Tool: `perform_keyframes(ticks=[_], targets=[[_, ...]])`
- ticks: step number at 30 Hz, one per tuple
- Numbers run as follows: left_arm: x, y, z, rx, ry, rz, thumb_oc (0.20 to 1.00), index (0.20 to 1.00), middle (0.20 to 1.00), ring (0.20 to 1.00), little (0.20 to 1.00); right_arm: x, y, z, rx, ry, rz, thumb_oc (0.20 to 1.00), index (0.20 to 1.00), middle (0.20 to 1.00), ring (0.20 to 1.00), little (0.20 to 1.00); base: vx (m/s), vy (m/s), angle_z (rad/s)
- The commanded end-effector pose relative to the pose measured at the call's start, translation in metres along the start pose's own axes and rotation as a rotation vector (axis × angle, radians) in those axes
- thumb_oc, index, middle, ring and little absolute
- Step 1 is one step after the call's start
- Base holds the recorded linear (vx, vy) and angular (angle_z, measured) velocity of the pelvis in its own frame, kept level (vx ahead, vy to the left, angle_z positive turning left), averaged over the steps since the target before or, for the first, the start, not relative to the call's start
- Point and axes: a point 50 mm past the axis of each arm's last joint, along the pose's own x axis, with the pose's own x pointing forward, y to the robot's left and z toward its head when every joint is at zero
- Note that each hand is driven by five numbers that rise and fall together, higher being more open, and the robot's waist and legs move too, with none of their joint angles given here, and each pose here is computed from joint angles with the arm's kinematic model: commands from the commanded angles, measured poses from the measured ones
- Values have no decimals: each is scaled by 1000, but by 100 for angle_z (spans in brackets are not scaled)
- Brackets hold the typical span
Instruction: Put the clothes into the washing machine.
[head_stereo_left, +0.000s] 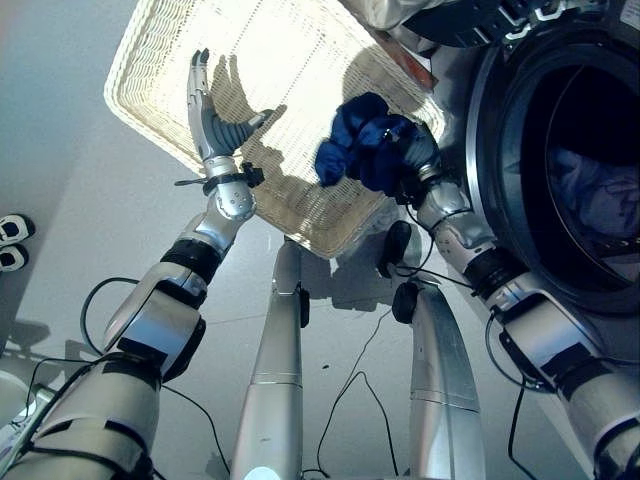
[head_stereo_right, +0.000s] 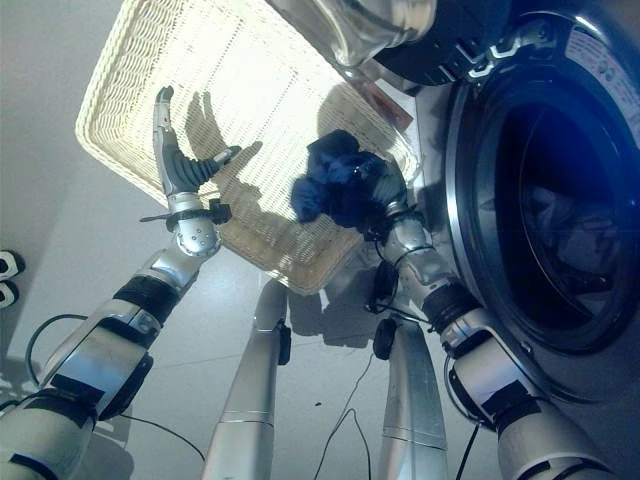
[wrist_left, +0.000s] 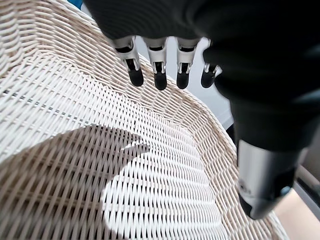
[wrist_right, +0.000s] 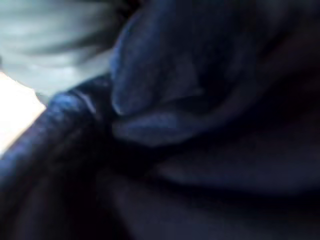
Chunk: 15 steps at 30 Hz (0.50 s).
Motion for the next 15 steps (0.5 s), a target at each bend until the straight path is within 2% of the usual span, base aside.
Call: perform_keyframes(ticks=[1,3,4,7,12,15], targets=[[8,15,-3,-9,3,103,1000,1000,1000,1000,1000,-18,-33,10,319,-118,-5,200,200,200,200,200,5,10,-3],[7,17,-5,-6,6,105,1000,1000,1000,1000,1000,-22,-45,13,408,-150,-11,200,200,200,200,200,6,6,-6],[7,21,-8,-1,7,106,1000,1000,1000,1000,1000,-27,-63,22,466,-203,-46,200,200,200,200,200,4,0,-6],[9,25,-10,1,5,106,1000,1000,1000,1000,1000,-32,-83,34,498,-256,-97,200,200,200,200,200,2,-8,-4],[12,32,-14,7,4,109,1000,1000,1000,1000,1000,-44,-121,55,552,-352,-279,200,200,200,200,200,1,-7,-4],[12,34,-16,6,2,110,1000,1000,1000,1000,1000,-55,-144,72,548,-419,-446,200,200,200,200,200,6,-2,-3]])
